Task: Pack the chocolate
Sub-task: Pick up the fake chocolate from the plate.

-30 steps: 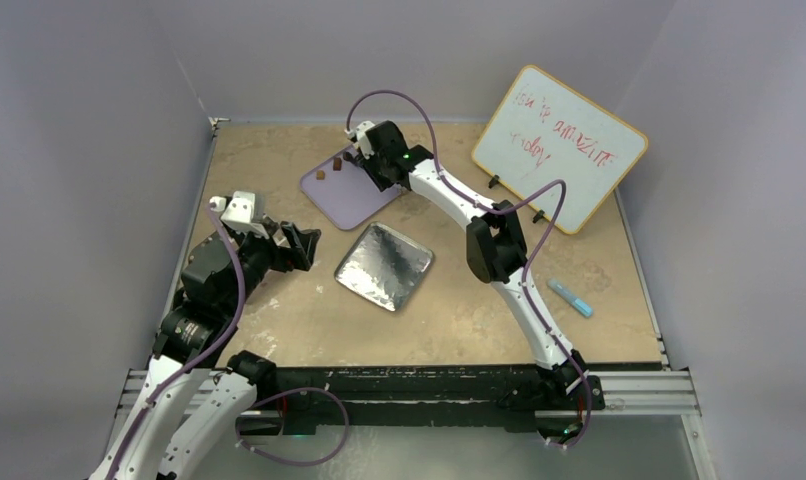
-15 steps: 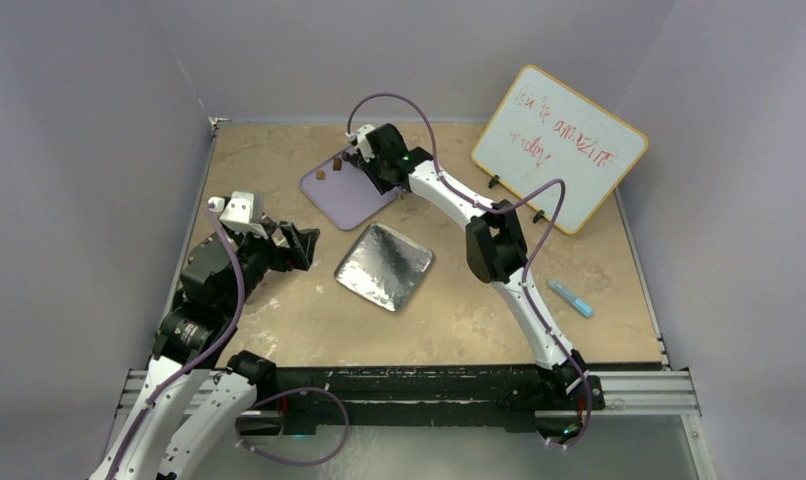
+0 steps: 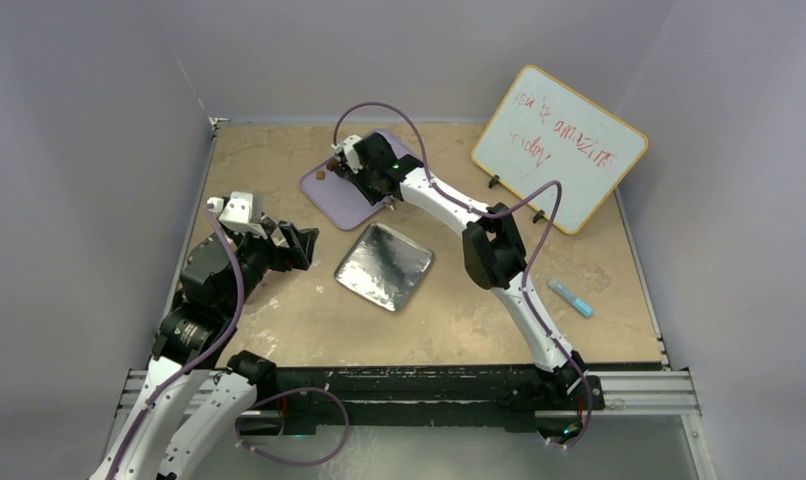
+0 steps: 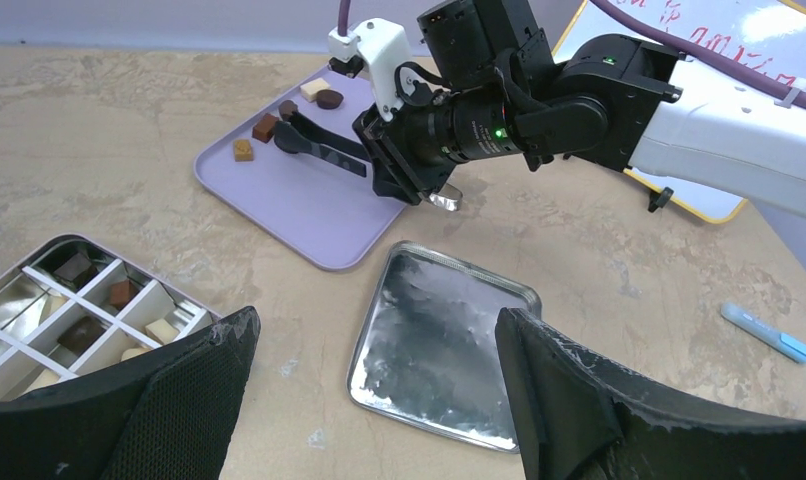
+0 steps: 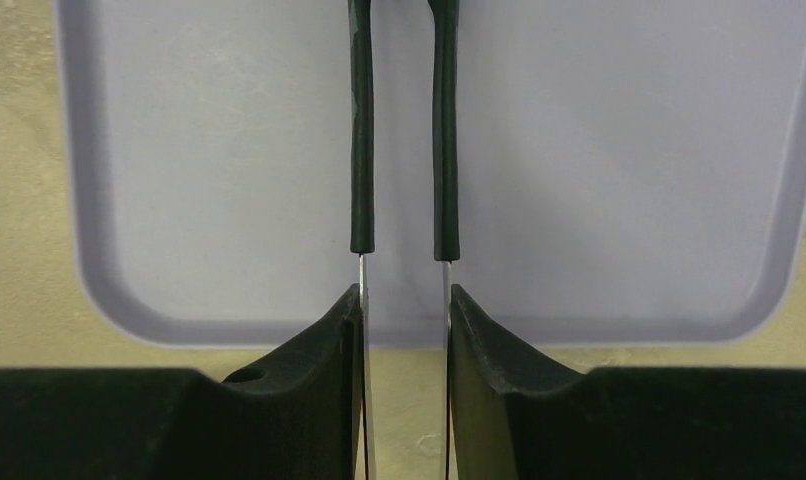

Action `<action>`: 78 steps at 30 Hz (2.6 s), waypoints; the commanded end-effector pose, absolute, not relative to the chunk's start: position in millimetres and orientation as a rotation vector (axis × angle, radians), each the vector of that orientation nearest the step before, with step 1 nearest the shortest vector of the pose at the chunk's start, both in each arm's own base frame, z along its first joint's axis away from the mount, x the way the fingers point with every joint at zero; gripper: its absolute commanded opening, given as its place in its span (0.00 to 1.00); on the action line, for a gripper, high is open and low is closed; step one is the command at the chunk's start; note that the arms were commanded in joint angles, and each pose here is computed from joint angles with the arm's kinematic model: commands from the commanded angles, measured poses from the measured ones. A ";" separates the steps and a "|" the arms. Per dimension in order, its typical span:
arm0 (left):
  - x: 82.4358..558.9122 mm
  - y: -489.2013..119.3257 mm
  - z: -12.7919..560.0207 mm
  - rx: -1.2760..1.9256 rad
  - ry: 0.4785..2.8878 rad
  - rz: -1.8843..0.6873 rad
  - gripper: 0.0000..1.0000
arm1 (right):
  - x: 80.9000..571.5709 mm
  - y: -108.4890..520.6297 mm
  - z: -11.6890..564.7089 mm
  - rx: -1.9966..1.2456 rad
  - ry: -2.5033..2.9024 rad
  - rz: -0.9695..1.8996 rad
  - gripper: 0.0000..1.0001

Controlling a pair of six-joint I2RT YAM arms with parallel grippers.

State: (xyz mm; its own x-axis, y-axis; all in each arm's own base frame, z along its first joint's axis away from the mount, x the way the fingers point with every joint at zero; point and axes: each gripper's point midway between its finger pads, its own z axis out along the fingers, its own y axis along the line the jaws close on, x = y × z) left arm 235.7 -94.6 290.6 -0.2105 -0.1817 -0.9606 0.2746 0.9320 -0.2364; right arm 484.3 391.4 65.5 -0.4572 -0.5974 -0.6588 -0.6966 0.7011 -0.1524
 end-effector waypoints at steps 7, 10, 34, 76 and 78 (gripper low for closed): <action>236.3 -91.1 294.1 0.057 1.710 -0.402 0.86 | 486.0 397.9 111.0 -0.945 2.123 0.183 0.35; 235.5 -89.6 295.4 0.051 1.704 -0.399 0.86 | 487.1 399.1 104.9 -0.947 2.131 0.182 0.39; 233.7 -83.9 297.9 0.029 1.689 -0.381 0.86 | 485.6 405.6 78.1 -0.995 2.168 0.160 0.39; 227.5 -71.8 309.7 -0.016 1.621 -0.356 0.86 | 398.4 465.3 152.1 -0.960 2.048 0.562 0.22; 226.8 -71.0 311.7 -0.020 1.613 -0.356 0.86 | 391.6 476.3 155.7 -0.945 2.046 0.625 0.22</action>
State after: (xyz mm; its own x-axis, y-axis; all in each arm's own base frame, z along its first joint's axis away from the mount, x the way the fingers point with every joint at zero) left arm 225.8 -74.3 304.1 -0.1213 -0.2151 -0.9690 0.2112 0.9483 -0.2370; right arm 402.3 449.4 111.4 -0.4298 -0.5246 -0.7349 -0.7786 0.6275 0.0073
